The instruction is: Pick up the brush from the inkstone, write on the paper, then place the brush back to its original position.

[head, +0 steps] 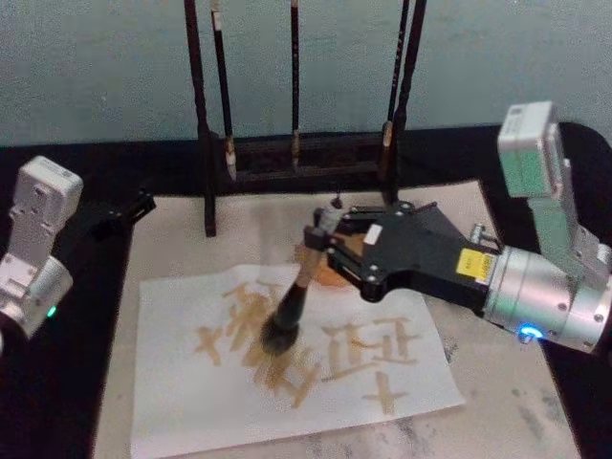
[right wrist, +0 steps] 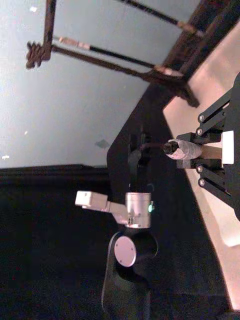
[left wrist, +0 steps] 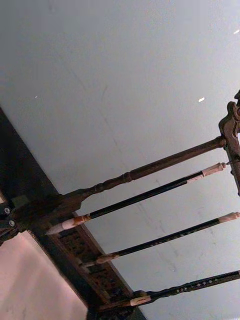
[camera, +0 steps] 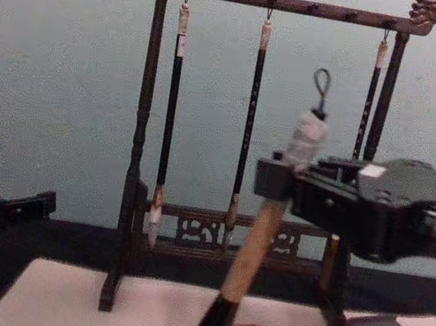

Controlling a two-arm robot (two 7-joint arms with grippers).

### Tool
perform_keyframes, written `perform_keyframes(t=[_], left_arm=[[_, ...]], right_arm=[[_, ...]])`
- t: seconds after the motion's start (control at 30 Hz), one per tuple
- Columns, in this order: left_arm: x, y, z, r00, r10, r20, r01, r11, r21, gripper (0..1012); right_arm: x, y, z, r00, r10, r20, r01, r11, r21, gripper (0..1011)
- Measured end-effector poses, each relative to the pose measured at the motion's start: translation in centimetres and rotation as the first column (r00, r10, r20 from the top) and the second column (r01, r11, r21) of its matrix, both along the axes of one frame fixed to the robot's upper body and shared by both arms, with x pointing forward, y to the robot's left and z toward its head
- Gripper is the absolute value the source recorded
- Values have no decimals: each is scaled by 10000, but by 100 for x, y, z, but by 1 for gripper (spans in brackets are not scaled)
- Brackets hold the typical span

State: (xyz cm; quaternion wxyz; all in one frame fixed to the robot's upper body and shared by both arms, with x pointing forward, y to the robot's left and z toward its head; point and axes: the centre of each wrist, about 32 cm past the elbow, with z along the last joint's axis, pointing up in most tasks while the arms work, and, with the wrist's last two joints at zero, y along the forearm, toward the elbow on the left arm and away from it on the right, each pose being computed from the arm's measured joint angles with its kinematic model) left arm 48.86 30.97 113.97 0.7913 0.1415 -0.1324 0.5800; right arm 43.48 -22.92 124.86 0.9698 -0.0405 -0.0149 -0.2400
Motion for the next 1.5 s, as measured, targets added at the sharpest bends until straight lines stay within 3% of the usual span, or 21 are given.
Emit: perform_keyframes(t=[0.53,1.5], left_arm=[[0,0,0,10000,-1,1,1,10000,0,1002],[0,0,0,10000,-1,1,1,10000,-1,1002]], right_arm=[[-133,-377,-241,9929,-1053,-558,1076,9934,407,164],[-187,-837,-424,9614,-2627,-823,2661,9634,335,164]])
